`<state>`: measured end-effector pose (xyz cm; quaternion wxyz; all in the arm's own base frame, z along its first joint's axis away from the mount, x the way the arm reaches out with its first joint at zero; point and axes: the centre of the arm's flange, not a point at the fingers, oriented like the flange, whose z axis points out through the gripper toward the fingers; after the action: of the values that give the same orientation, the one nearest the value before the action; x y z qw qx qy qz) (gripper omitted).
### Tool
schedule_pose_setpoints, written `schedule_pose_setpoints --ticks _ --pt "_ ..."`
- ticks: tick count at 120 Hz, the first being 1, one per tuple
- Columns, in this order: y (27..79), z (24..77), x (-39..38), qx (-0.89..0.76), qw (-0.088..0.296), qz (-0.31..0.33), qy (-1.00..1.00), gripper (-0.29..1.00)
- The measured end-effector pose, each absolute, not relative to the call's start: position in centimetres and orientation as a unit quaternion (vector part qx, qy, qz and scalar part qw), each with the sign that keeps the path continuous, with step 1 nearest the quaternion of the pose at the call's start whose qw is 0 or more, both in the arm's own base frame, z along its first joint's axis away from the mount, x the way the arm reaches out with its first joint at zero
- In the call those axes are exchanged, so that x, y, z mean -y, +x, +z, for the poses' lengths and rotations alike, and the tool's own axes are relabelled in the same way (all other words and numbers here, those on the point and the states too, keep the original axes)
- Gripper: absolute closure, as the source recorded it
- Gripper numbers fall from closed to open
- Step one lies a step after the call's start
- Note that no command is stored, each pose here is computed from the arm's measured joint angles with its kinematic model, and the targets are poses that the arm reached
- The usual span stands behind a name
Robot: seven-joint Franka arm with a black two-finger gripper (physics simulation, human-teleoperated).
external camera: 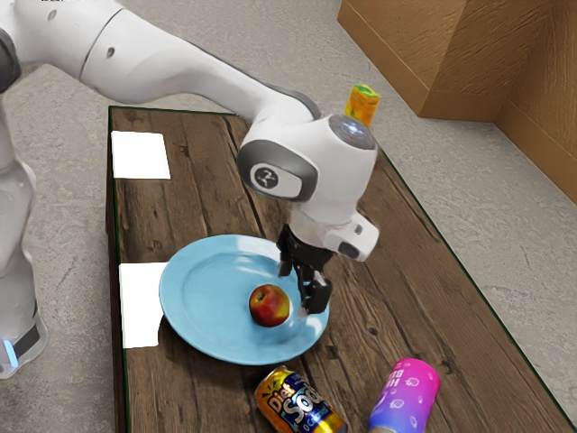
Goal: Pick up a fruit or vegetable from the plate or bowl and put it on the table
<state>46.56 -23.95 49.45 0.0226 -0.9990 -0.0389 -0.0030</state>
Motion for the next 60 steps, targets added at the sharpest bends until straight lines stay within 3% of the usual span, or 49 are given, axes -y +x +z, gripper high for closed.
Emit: schedule_pose_setpoints --ticks 60 --pt "45.0 47.3 20.5 -0.03 0.025 -0.002 -0.999 0.0"
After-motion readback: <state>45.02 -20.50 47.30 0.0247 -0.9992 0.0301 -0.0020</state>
